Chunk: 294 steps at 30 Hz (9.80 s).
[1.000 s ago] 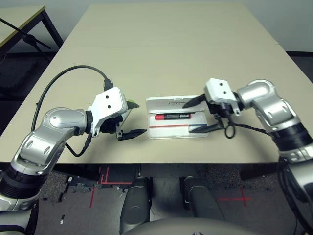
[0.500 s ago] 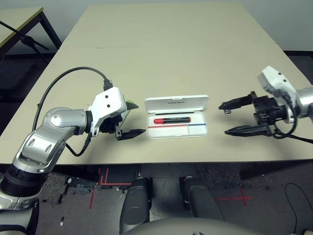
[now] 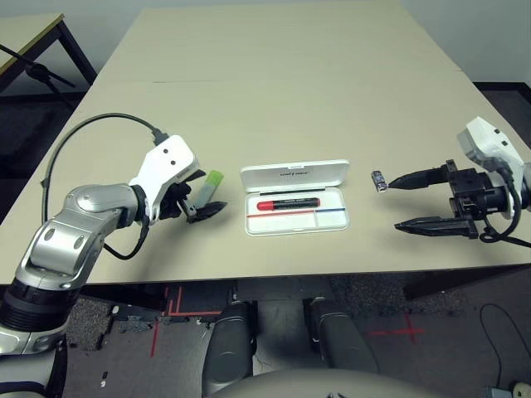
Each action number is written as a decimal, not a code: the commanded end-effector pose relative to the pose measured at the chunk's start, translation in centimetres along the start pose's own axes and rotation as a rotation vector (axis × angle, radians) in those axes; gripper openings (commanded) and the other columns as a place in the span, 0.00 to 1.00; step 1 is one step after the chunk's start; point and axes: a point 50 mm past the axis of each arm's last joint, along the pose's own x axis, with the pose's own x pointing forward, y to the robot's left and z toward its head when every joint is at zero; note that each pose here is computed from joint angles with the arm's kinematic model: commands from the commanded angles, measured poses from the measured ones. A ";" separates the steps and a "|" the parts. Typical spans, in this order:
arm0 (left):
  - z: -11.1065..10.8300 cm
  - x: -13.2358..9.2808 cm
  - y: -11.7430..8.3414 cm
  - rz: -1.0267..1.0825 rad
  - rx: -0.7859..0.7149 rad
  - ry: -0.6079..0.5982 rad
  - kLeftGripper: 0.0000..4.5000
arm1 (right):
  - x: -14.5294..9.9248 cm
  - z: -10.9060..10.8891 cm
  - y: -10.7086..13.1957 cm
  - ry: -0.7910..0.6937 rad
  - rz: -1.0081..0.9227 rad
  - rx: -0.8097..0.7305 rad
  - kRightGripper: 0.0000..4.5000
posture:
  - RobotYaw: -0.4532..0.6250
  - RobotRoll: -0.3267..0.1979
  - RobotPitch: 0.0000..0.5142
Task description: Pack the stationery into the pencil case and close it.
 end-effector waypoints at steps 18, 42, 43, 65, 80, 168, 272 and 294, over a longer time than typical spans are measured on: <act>-1.2 4.1 -0.8 0.155 -0.284 0.131 1.00 | 1.8 -0.6 0.2 0.035 0.026 -0.045 0.99 | 0.35 0.62 0.29; -2.0 2.5 0.7 0.123 -0.158 0.098 0.25 | 2.3 -0.8 -0.3 0.045 0.023 -0.078 1.00 | 0.37 0.62 0.30; -2.0 2.1 0.8 0.115 -0.146 0.090 0.25 | 2.3 -0.9 -0.3 0.044 0.024 -0.079 1.00 | 0.37 0.62 0.30; -3.5 -4.4 -0.5 -0.389 0.253 -0.126 0.25 | 2.8 -1.0 -1.4 0.047 0.034 -0.103 1.00 | 0.42 0.62 0.30; 0.7 -1.2 -6.4 -0.670 0.550 -0.148 0.25 | 2.9 -1.2 -1.6 0.064 0.028 -0.119 1.00 | 0.40 0.62 0.29; 3.7 -0.7 -5.3 -0.649 0.548 -0.307 0.99 | -2.3 -1.7 -2.1 0.347 -0.530 0.357 1.00 | 0.36 0.62 0.29; 3.6 0.7 -6.5 -0.662 0.570 -0.274 1.00 | 7.8 0.2 -1.5 0.166 0.096 -0.445 0.07 | 0.41 0.62 0.32; 3.4 0.5 -6.5 -0.641 0.563 -0.269 1.00 | 10.6 -0.8 -1.7 0.170 0.148 -0.505 0.15 | 0.44 0.62 0.30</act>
